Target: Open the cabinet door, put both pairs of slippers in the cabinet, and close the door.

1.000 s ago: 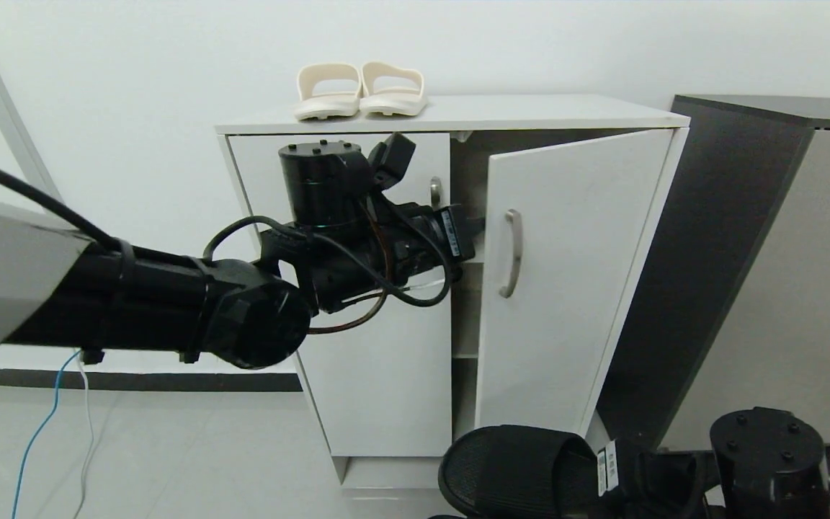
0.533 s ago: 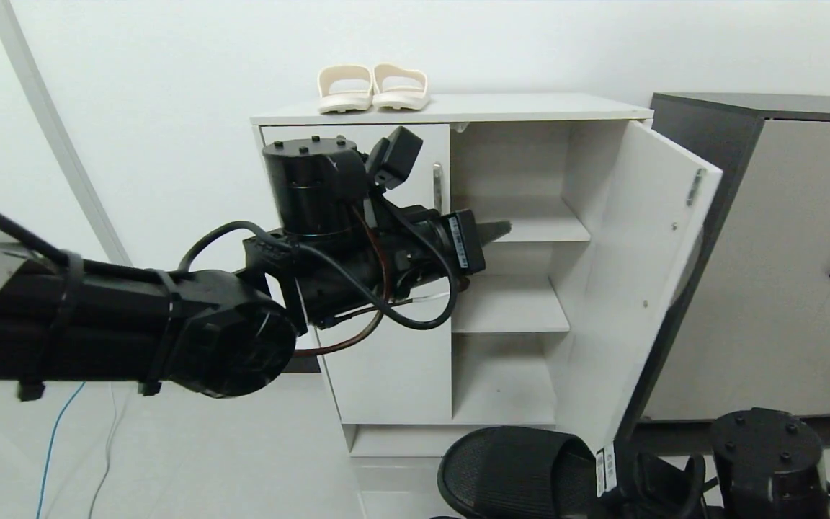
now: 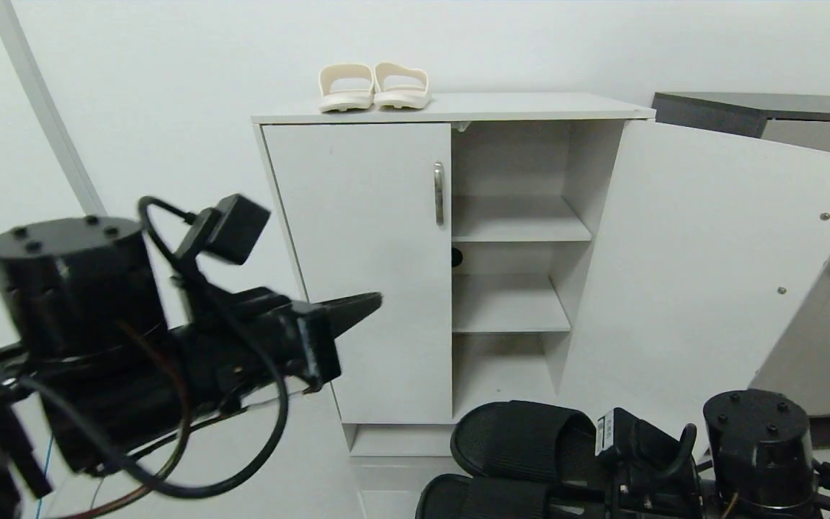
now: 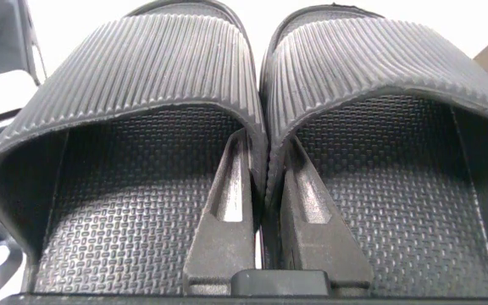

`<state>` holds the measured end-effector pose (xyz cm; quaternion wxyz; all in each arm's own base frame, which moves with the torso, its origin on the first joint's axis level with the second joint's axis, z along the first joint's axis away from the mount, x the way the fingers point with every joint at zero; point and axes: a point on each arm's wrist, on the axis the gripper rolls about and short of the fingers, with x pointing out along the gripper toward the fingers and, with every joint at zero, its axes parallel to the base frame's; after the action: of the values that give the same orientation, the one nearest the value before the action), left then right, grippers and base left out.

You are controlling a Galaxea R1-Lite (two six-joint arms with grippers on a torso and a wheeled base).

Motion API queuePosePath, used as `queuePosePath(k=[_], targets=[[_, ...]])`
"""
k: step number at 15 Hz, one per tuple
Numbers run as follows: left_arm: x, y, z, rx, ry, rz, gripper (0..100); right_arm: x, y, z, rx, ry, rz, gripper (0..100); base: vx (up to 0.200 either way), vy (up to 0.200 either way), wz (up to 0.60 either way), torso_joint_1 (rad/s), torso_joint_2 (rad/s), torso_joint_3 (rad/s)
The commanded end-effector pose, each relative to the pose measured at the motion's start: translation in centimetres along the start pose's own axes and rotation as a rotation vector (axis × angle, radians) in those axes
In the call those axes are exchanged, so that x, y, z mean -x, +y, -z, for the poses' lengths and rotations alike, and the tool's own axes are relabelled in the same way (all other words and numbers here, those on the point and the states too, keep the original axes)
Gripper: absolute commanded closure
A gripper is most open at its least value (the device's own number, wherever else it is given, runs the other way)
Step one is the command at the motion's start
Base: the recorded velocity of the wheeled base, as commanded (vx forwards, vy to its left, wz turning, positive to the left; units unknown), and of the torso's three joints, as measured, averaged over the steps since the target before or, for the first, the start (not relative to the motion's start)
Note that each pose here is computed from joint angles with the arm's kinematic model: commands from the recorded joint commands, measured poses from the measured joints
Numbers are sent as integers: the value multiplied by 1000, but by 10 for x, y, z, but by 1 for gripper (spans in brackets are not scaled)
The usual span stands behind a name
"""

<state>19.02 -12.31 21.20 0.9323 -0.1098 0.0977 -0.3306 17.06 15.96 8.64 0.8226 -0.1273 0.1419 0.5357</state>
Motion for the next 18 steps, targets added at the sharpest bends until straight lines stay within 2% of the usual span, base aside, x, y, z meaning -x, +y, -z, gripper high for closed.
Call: queuePosePath(k=[1,2,3,4,5,7,9,11,12,13,14,17,18], targets=[[62,2,19,-42,-36,-171,100,-1,-4,5,-14,16,13,100,0,0,0,0,0,0],[88,5,37,-45,-24,-276,100,0,-6,4,-15,14,20,100,0,0,0,0,0,0],[105,7,44,-54,-44,-317,100,0,-6,4,-16,14,22,100,0,0,0,0,0,0],[132,12,49,-75,-88,-394,100,0,-7,5,-17,16,24,100,0,0,0,0,0,0],[147,15,53,-74,-109,-468,100,-1,-7,5,-17,16,24,100,0,0,0,0,0,0],[183,12,67,-102,-149,-593,100,-1,-7,6,-17,20,23,100,0,0,0,0,0,0],[206,7,88,-111,-180,-676,100,-1,-7,5,-17,18,23,100,0,0,0,0,0,0],[219,3,108,-110,-209,-779,100,-1,-7,6,-17,20,23,100,0,0,0,0,0,0],[222,2,118,-129,-222,-824,100,-1,-7,6,-16,20,22,100,0,0,0,0,0,0],[223,1,121,-134,-228,-835,100,-1,-7,6,-17,20,23,100,0,0,0,0,0,0],[225,1,133,-142,-244,-854,100,-1,-7,6,-16,20,22,100,0,0,0,0,0,0],[227,3,153,-162,-267,-819,100,-1,-6,6,-17,21,22,100,0,0,0,0,0,0],[225,5,159,-162,-249,-813,100,-1,-6,6,-17,21,22,100,0,0,0,0,0,0]])
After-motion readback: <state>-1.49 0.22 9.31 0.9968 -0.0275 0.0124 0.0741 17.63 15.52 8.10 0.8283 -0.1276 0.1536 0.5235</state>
